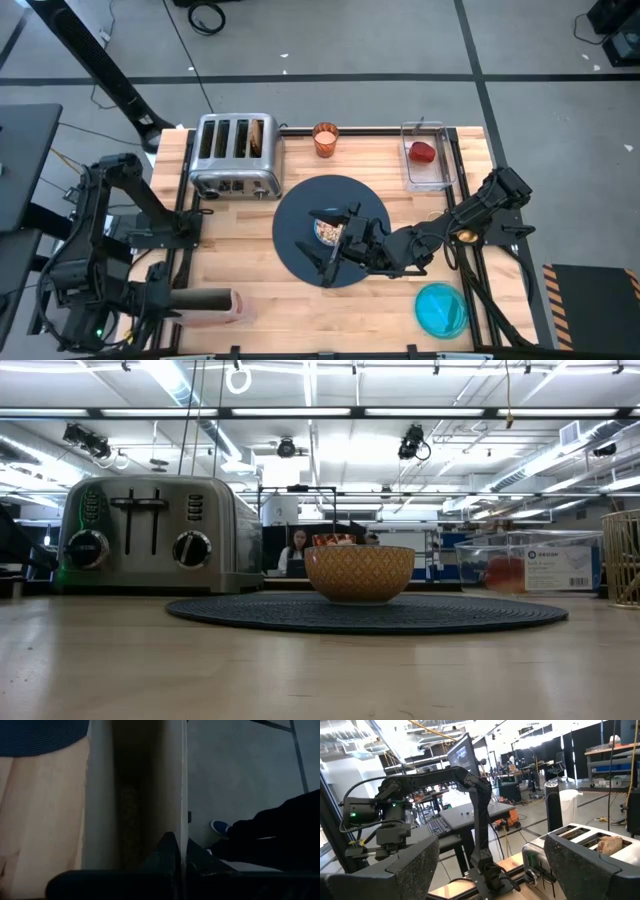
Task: Arrange a breakfast setting
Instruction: Pour the cereal from the cereal box into the blue bowl, then put the orange cup of milk on the blue table mat to the top right of the blue bowl
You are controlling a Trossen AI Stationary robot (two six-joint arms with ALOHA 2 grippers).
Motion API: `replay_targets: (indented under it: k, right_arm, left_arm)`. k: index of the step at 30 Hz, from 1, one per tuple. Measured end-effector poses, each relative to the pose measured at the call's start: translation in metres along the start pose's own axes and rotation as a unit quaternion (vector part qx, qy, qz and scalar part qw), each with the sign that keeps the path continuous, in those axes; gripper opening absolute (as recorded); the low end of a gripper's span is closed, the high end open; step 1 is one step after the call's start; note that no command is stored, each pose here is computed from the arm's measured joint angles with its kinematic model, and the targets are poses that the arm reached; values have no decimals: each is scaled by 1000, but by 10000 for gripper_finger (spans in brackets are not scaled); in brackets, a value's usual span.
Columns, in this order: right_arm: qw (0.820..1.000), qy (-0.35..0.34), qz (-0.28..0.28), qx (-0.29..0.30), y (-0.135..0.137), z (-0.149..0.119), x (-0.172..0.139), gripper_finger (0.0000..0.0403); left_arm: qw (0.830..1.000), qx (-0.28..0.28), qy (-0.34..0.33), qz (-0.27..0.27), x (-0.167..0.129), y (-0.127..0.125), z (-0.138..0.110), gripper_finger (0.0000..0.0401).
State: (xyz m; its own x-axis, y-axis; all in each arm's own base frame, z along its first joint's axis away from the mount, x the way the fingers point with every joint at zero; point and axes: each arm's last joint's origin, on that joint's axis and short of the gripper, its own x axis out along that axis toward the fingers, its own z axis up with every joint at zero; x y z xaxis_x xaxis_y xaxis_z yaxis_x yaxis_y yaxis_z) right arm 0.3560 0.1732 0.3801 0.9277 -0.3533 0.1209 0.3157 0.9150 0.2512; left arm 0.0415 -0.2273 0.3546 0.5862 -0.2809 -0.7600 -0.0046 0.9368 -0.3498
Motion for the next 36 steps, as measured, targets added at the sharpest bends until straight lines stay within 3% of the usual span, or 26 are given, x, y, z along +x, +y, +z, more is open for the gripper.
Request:
replay_targets:
  k: [7, 19, 36]
  right_arm:
    - [1000, 0, 0, -1, 0, 0, 0, 363]
    - [1000, 1, 0, -1, 0, 0, 0, 363]
    - [1000, 2, 0, -4, 0, -1, 0, 363]
  left_arm:
    - [999, 0, 30, -18, -3, -1, 0, 24]
    - [999, -10, 29, -38, -5, -2, 2, 99]
    - [995, -16, 5, -103, -11, -11, 9, 106]
